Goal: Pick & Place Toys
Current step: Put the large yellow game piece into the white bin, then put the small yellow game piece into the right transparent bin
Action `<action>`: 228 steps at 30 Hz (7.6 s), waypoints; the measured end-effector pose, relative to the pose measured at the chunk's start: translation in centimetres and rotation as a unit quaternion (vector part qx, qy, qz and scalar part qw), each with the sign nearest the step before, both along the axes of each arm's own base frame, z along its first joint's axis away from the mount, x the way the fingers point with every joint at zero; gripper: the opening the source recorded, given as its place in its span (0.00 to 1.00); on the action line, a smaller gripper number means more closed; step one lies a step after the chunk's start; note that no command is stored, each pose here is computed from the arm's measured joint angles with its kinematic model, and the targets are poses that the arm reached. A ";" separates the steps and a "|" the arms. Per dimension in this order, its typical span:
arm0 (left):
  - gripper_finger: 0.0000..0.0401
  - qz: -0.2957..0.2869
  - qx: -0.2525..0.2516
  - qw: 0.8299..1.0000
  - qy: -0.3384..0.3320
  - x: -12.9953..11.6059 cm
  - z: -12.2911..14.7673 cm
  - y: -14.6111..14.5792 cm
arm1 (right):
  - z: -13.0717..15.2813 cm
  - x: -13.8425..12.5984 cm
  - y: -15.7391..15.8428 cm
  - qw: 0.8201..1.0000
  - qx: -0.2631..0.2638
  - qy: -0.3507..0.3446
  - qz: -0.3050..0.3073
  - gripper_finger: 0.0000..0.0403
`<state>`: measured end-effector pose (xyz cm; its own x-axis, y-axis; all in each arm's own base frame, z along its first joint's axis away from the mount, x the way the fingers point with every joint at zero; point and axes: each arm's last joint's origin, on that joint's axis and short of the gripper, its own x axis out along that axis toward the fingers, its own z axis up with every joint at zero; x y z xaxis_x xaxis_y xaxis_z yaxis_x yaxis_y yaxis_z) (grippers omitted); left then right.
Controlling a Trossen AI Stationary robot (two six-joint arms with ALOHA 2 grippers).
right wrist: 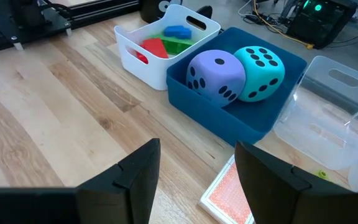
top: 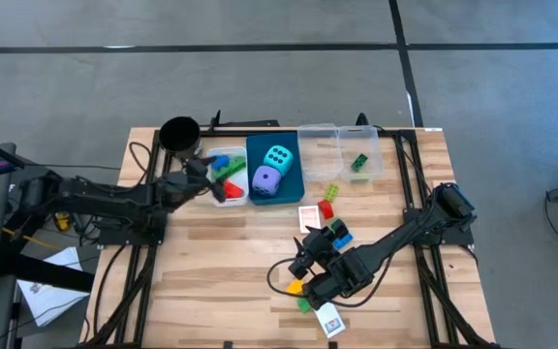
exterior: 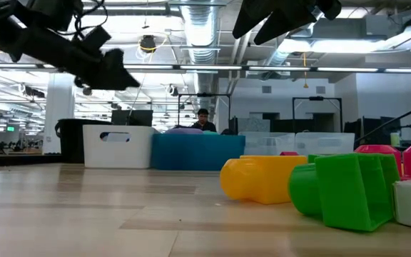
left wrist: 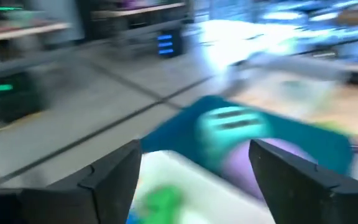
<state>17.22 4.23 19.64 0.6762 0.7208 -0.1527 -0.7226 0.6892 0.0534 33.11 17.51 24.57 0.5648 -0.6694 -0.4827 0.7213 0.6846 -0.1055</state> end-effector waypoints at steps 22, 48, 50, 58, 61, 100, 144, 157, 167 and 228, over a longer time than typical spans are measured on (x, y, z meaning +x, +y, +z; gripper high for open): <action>0.70 -0.456 -0.055 0.888 -0.011 4.0 -3.0 -10.0 | 0.0 0.4 -0.7 1.000 0.000 -0.001 -0.011 0.50; 0.70 -0.500 -0.083 0.862 0.024 15.4 -8.0 -18.8 | -0.1 0.5 -0.8 0.990 -0.063 0.108 0.066 0.50; 0.70 -0.480 -0.073 0.874 0.021 15.3 -7.8 -19.8 | -0.1 0.3 -0.5 0.990 -0.063 0.108 0.072 0.50; 0.70 -0.407 -0.059 0.911 0.031 15.1 -6.9 -22.8 | -0.1 -1.1 2.0 0.986 -0.063 0.107 0.111 0.50; 0.70 -0.386 -0.078 0.918 0.036 15.2 -6.8 -23.3 | -0.1 -1.5 2.8 0.985 -0.064 0.106 0.123 0.50; 0.70 -0.318 -0.119 0.936 0.087 18.9 -12.9 -24.4 | -0.1 -1.7 3.1 0.985 -0.062 0.102 0.126 0.50; 0.31 -0.228 -0.090 0.959 0.145 18.7 -13.1 -22.3 | -0.1 -1.6 3.1 0.985 -0.060 0.100 0.126 0.50; 0.31 -0.097 0.007 0.969 0.227 13.5 -3.5 -20.2 | -0.1 -1.6 3.1 0.986 -0.058 0.096 0.126 0.50; 0.31 0.012 0.052 0.988 0.145 7.2 2.9 -14.1 | -0.1 -1.5 3.2 0.986 -0.057 0.094 0.126 0.50; 0.65 -0.422 -0.062 0.878 -0.218 2.8 1.9 -8.3 | -0.5 -5.5 8.7 0.977 0.174 0.019 0.118 0.50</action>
